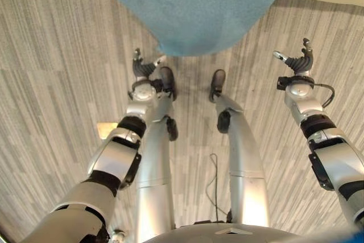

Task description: Pick up all the scattered cushions and arrange them neatly on the sofa.

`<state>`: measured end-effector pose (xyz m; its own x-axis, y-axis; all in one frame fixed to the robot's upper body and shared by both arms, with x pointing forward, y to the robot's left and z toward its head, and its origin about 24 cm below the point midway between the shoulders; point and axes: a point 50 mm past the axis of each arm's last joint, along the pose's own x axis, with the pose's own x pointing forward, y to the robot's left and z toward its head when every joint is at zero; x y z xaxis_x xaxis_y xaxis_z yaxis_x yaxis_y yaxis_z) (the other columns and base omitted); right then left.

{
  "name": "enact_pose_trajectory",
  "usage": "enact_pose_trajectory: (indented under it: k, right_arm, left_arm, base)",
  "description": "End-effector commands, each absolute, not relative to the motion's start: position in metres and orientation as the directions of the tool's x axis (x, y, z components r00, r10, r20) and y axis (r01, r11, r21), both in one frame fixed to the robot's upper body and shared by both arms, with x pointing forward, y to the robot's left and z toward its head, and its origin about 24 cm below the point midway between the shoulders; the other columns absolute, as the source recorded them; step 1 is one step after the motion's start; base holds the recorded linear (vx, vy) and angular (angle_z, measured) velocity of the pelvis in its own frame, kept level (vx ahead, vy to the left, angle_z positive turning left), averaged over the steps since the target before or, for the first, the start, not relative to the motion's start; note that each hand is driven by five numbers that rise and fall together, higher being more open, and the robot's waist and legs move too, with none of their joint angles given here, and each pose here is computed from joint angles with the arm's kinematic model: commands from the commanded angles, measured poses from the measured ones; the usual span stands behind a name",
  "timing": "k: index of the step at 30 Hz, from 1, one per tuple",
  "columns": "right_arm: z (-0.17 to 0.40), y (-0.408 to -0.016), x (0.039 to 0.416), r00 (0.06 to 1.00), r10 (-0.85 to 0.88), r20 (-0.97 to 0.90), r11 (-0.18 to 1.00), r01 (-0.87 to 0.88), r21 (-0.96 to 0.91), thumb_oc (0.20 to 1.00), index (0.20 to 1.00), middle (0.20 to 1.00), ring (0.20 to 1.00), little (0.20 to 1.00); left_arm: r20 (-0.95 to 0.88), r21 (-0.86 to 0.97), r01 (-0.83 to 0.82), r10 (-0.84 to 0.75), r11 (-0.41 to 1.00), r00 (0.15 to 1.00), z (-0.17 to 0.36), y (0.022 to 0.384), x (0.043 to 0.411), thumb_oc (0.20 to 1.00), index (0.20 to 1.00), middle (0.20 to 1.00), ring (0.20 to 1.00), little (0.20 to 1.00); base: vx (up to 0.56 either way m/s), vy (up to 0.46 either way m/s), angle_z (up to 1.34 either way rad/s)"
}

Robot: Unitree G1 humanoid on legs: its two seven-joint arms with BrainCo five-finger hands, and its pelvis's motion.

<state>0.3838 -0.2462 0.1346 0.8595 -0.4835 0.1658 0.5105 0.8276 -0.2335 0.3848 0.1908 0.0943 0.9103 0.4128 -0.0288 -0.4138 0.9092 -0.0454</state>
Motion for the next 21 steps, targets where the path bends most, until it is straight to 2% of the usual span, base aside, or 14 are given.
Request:
enact_pose_trajectory:
  k: [1,4,11,12,15,17,21]
  right_arm:
    - [0.129,-0.251,0.378,0.845,-0.506,0.175,0.815,0.535,-0.222,1.000,1.000,1.000,1.000,1.000]
    - [0.130,-0.255,0.377,0.842,-0.509,0.177,0.812,0.538,-0.226,1.000,1.000,1.000,1.000,1.000]
    - [0.148,-0.260,0.382,0.843,-0.495,0.210,0.815,0.535,-0.224,1.000,1.000,1.000,1.000,1.000]
    - [0.158,-0.259,0.384,0.835,-0.496,0.237,0.815,0.542,-0.204,1.000,1.000,1.000,1.000,1.000]
    - [0.169,-0.264,0.386,0.822,-0.510,0.255,0.805,0.560,-0.196,1.000,1.000,1.000,1.000,1.000]
    - [0.179,-0.266,0.388,0.815,-0.506,0.281,0.795,0.567,-0.213,1.000,1.000,1.000,1.000,1.000]
    - [0.189,-0.267,0.389,0.813,-0.494,0.307,0.788,0.568,-0.238,1.000,1.000,1.000,1.000,1.000]
  left_arm:
    - [-0.014,-0.067,-0.484,0.484,0.873,0.875,0.097,0.210,0.382,1.000,1.000,1.000,1.000,1.000]
    - [0.015,-0.049,-0.487,0.488,0.872,0.873,0.108,0.219,0.385,1.000,1.000,1.000,1.000,1.000]
    - [0.205,0.053,-0.455,0.436,0.889,0.876,0.178,0.238,0.402,1.000,1.000,1.000,1.000,1.000]
    - [0.282,0.065,-0.429,0.396,0.901,0.874,0.203,0.233,0.405,1.000,1.000,1.000,1.000,1.000]
    - [0.363,0.068,-0.355,0.308,0.933,0.879,0.223,0.211,0.406,1.000,1.000,1.000,1.000,1.000]
    - [0.368,0.087,-0.285,0.235,0.955,0.899,0.217,0.190,0.407,1.000,1.000,1.000,1.000,1.000]
    - [0.310,0.095,-0.238,0.199,0.967,0.930,0.195,0.174,0.407,1.000,1.000,1.000,1.000,1.000]
  base:
    - [0.00,0.000,0.00]
    - [0.01,0.016,0.02]
    - [0.04,0.057,-0.01]
    - [0.04,0.071,-0.05]
    - [0.03,0.034,-0.07]
    - [0.02,0.013,-0.04]
    - [0.00,0.000,0.00]
